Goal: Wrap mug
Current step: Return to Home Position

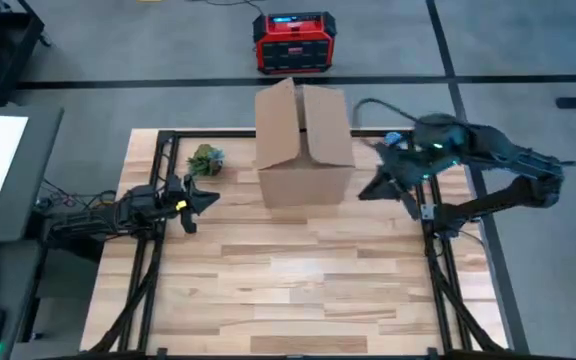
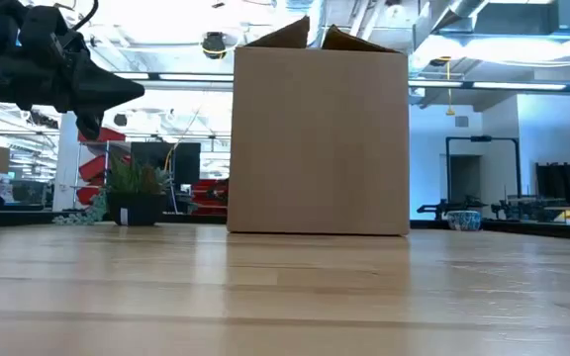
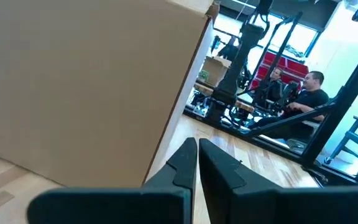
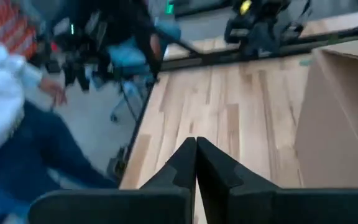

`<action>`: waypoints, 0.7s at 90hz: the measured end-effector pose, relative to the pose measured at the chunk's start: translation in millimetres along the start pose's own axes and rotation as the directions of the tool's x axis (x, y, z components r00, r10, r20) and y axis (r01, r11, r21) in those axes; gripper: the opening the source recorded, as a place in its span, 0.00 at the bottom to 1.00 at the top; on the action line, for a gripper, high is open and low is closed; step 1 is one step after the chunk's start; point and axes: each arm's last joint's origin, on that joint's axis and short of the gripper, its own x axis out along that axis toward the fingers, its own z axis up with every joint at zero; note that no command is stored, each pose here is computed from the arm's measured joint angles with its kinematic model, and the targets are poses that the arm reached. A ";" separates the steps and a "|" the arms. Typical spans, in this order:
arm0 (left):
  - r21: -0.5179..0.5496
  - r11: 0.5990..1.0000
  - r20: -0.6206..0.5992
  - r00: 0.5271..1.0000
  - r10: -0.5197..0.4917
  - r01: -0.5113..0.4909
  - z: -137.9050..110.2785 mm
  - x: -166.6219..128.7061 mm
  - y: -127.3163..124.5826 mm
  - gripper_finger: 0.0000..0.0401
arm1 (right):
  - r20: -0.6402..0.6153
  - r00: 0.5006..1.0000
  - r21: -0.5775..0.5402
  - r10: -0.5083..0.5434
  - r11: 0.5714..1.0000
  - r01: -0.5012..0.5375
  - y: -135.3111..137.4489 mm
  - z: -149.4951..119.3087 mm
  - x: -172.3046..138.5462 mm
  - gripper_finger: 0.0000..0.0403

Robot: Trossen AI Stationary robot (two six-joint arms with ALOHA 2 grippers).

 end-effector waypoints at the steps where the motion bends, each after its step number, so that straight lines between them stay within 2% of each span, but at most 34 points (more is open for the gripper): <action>1: 0.000 1.000 0.000 1.000 0.000 0.000 0.0 0.0 0.0 0.00 | 0.012 1.000 0.004 0.002 1.000 -0.002 0.6 -3.0 -1.2 0.00; 19: 0.000 1.000 0.000 1.000 0.000 0.000 0.1 0.0 0.0 0.00 | 0.199 0.978 0.072 0.067 0.994 -0.082 0.3 -68.4 -13.5 0.00; 30: 0.000 1.000 0.000 1.000 0.000 0.000 0.1 0.0 0.0 0.00 | 0.257 0.962 0.107 0.093 0.987 -0.123 -7.3 -110.4 -10.6 0.00; 45: 0.000 1.000 0.000 1.000 0.000 0.000 0.0 0.0 0.0 0.00 | 0.317 0.942 0.087 0.112 0.985 -0.147 -17.1 -161.2 -13.0 0.00; 63: 0.000 1.000 0.000 1.000 0.000 0.000 0.0 0.0 0.0 0.00 | 0.398 0.909 0.090 0.126 0.980 -0.176 -25.4 -204.5 -18.8 0.00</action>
